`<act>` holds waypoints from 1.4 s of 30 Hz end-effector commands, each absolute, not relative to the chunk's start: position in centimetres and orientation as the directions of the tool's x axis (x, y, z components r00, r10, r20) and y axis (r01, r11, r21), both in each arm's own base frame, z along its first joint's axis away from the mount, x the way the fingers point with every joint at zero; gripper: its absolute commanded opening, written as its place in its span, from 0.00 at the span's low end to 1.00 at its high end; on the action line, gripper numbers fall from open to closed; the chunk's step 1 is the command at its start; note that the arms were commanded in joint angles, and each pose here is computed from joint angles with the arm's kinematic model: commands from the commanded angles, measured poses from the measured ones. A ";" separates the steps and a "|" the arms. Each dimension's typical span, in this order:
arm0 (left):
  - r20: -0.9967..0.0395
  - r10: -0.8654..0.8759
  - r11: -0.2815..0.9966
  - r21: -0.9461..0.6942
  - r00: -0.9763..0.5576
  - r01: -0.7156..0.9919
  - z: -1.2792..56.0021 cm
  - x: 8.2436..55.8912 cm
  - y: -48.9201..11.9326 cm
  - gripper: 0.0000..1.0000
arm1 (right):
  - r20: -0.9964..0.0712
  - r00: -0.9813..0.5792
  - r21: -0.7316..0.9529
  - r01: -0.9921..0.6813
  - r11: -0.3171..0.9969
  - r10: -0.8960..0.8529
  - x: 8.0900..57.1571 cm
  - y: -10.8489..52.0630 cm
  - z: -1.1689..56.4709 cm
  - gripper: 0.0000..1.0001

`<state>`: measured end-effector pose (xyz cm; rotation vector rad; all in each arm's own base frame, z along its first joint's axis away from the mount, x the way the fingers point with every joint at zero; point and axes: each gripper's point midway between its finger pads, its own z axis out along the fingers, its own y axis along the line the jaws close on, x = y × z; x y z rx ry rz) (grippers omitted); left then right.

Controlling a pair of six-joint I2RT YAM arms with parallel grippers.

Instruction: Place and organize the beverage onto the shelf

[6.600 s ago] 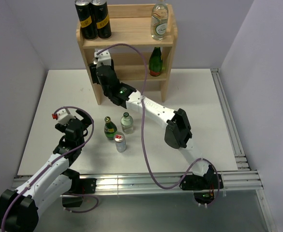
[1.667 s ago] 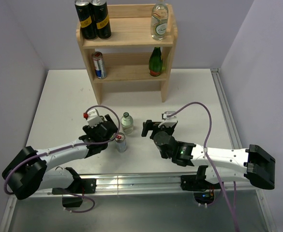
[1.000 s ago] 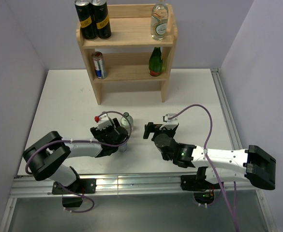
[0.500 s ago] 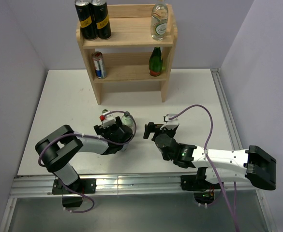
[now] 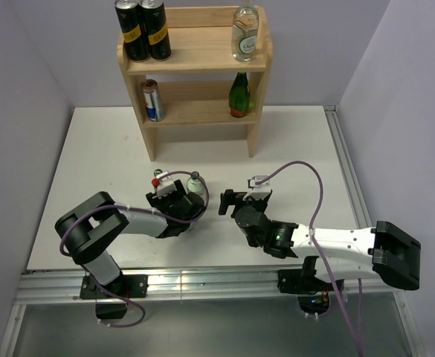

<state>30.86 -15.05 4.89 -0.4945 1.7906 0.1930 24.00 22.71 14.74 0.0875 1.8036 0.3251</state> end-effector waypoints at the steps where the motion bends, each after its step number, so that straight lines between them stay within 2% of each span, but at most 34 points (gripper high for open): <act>1: -0.956 -0.215 0.880 -0.102 -0.198 -0.463 4.2 30.3 -14.1 0.44 | -0.933 -0.231 0.307 -0.108 0.945 0.277 24.4 23.5 16.1 1.00; 3: -0.954 -0.222 0.877 -0.105 -0.203 -0.468 4.3 30.0 -13.8 0.39 | -0.934 -0.235 0.301 -0.109 0.947 0.270 24.4 23.6 15.9 1.00; 4: -0.950 -0.246 0.872 -0.130 -0.193 -0.473 4.4 30.0 -13.7 0.09 | -0.934 -0.236 0.302 -0.110 0.947 0.270 24.5 23.6 15.9 1.00; 5: -0.949 -0.240 0.866 -0.115 -0.203 -0.487 4.2 29.5 -13.2 0.02 | -0.934 -0.239 0.297 -0.110 0.949 0.265 24.5 23.8 15.8 1.00; 6: -0.946 -0.256 0.859 -0.127 -0.200 -0.497 4.2 29.3 -13.0 0.00 | -0.934 -0.240 0.297 -0.113 0.948 0.264 24.5 23.9 15.8 1.00; 15: -0.928 -0.312 0.840 -0.170 -0.203 -0.515 5.5 28.3 -12.4 0.00 | -0.935 -0.244 0.292 -0.111 0.950 0.259 24.5 23.9 15.6 1.00; 24: -0.931 -0.328 0.846 -0.215 -0.158 -0.489 10.5 28.7 -12.5 0.00 | -0.935 -0.244 0.291 -0.110 0.950 0.258 24.5 23.8 15.5 1.00; 27: -0.942 -0.289 0.880 -0.192 -0.169 -0.434 12.7 29.1 -13.1 0.00 | -0.935 -0.240 0.293 -0.109 0.950 0.261 24.5 23.7 15.7 1.00; 29: -0.935 -0.323 0.889 -0.247 -0.144 -0.386 14.8 29.6 -14.1 0.00 | -0.935 -0.237 0.295 -0.108 0.949 0.263 24.5 23.6 15.8 1.00; 30: -0.950 -0.260 0.918 -0.189 -0.170 -0.347 15.3 29.7 -14.2 0.00 | -0.935 -0.238 0.294 -0.108 0.950 0.262 24.4 23.6 15.7 1.00; 32: -0.947 -0.255 0.951 -0.209 -0.193 -0.229 17.2 30.2 -16.1 0.00 | -0.935 -0.232 0.299 -0.103 0.949 0.269 24.4 23.4 16.0 1.00; 34: -0.956 -0.199 0.979 -0.183 -0.216 -0.092 19.6 31.2 -18.0 0.00 | -0.934 -0.228 0.305 -0.102 0.947 0.276 24.3 23.1 16.2 1.00; 36: -0.971 -0.124 0.992 -0.122 -0.206 -0.023 22.3 32.4 -18.8 0.00 | -0.934 -0.219 0.308 -0.094 0.947 0.282 24.3 22.6 16.3 1.00; 38: -0.979 -0.055 0.998 -0.057 -0.195 0.002 23.9 33.3 -19.2 0.00 | -0.933 -0.211 0.315 -0.092 0.945 0.290 24.2 22.3 16.6 1.00; 42: -0.987 -0.026 0.999 -0.031 -0.160 0.031 28.5 36.4 -20.5 0.00 | -0.931 -0.201 0.327 -0.089 0.941 0.304 24.2 21.9 17.3 1.00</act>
